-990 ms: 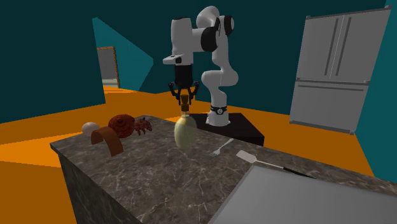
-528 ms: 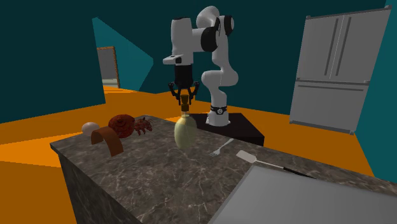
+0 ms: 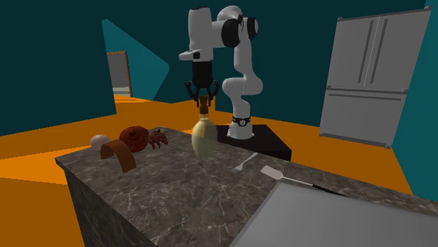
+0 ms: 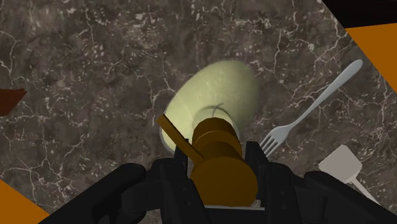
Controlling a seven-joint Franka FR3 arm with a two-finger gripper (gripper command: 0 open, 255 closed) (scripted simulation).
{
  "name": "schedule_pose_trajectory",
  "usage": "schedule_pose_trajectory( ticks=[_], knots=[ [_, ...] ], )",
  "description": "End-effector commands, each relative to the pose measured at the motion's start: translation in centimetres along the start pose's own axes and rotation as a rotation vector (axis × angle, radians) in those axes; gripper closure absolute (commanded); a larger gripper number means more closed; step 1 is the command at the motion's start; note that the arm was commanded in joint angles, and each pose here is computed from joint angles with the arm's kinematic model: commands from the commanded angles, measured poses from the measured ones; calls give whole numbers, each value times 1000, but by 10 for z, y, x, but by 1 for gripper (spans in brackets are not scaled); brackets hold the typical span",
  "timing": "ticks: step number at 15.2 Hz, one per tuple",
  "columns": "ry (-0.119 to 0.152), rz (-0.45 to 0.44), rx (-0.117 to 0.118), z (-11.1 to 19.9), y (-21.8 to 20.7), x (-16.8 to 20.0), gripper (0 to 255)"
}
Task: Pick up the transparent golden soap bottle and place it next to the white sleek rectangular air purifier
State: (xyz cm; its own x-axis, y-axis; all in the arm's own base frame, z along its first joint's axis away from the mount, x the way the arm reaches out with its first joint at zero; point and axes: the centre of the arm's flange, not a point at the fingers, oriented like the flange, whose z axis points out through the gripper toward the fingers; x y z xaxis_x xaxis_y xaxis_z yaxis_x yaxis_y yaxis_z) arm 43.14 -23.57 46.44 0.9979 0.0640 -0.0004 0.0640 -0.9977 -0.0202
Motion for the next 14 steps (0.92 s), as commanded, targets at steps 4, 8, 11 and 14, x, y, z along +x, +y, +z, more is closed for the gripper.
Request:
schedule_pose_trajectory(
  ticks=[4,8,11,14],
  knots=[
    [0,0,0,-27,-1,0,255],
    [0,0,0,-48,-1,0,255],
    [0,0,0,-63,-1,0,255],
    [0,0,0,-79,-2,0,255]
  ],
)
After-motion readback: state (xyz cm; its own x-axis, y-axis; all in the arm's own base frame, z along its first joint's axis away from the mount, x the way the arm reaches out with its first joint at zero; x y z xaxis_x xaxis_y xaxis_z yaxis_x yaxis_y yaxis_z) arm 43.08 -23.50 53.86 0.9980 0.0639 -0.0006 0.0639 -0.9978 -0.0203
